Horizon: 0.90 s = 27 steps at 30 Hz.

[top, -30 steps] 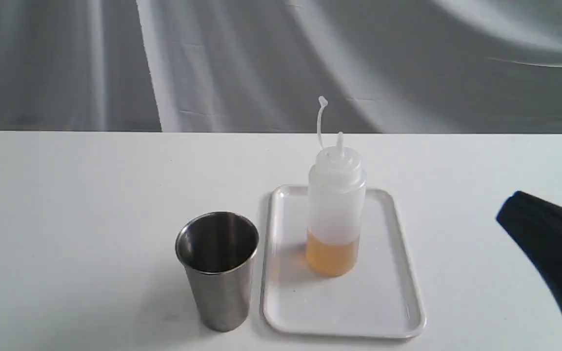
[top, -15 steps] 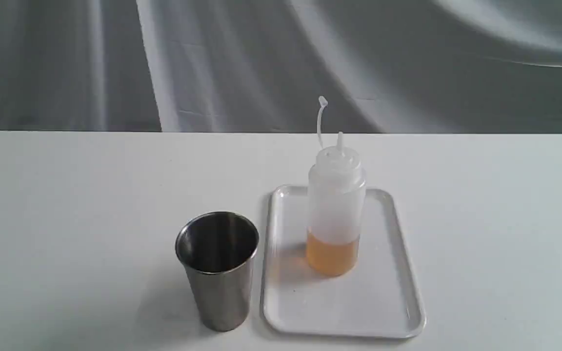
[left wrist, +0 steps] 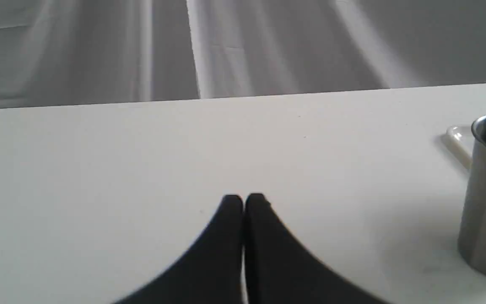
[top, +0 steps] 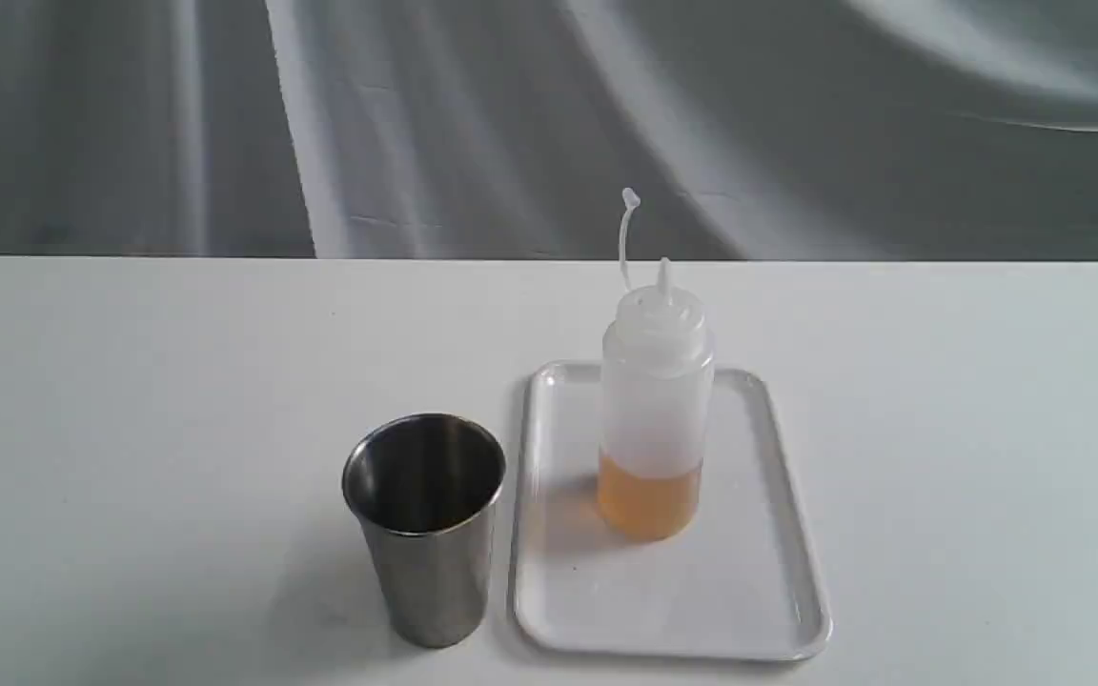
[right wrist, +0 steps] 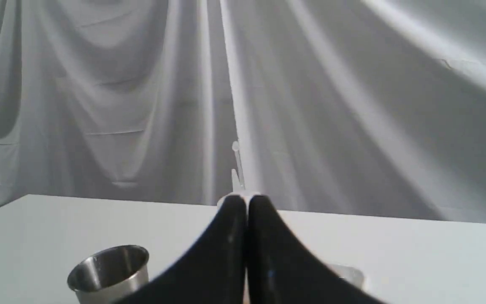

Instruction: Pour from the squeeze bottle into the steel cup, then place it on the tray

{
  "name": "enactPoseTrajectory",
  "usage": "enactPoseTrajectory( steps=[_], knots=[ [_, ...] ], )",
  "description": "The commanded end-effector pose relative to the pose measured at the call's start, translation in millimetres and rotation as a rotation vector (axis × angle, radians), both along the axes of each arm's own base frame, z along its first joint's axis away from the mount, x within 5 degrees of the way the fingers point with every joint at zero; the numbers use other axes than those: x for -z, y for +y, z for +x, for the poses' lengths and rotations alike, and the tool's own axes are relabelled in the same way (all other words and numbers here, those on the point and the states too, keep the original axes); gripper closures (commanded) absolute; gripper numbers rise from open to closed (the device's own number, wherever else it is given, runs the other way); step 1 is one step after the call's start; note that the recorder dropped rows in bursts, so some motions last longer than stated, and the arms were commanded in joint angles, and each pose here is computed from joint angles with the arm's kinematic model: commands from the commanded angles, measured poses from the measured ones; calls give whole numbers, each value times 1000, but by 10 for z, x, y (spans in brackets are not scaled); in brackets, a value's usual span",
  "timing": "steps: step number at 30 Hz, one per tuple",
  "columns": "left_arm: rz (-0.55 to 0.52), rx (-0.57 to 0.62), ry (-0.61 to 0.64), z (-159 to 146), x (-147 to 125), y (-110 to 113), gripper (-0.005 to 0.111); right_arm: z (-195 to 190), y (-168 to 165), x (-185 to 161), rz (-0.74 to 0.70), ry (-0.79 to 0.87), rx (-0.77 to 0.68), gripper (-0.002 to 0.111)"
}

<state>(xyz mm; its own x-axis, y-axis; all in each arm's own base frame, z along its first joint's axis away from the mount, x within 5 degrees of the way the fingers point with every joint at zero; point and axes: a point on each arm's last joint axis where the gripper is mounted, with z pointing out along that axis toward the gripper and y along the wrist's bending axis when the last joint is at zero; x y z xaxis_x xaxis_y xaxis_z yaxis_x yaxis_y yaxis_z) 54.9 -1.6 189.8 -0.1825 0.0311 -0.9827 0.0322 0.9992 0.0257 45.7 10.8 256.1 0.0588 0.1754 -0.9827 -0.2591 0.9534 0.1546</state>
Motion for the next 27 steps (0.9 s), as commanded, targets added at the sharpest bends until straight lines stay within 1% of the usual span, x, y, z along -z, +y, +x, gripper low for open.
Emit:
enactPoseTrajectory(
  steps=[1, 8, 15, 20, 22, 24, 27],
  knots=[
    [-7, -3, -6, 1, 7, 1, 107, -24, -5, -45, 11, -15, -4, 108],
    [-7, -3, -6, 1, 7, 1, 107, -25, -1, -44, 41, -5, -12, 108],
    [-4, -2, -6, 1, 7, 1, 107, -16, -9, 71, 10, 118, 1, 108],
    [-4, -2, -6, 1, 7, 1, 107, -20, -11, 89, 9, 123, 2, 108],
    [-6, -2, -6, 1, 7, 1, 107, -5, -9, 145, 5, 138, 8, 108],
    [-6, -2, -6, 1, 7, 1, 107, 22, -15, 255, -4, 169, 36, 108],
    [-6, -2, -6, 1, 7, 1, 107, 40, -32, 332, -17, 189, 75, 108]
  ],
)
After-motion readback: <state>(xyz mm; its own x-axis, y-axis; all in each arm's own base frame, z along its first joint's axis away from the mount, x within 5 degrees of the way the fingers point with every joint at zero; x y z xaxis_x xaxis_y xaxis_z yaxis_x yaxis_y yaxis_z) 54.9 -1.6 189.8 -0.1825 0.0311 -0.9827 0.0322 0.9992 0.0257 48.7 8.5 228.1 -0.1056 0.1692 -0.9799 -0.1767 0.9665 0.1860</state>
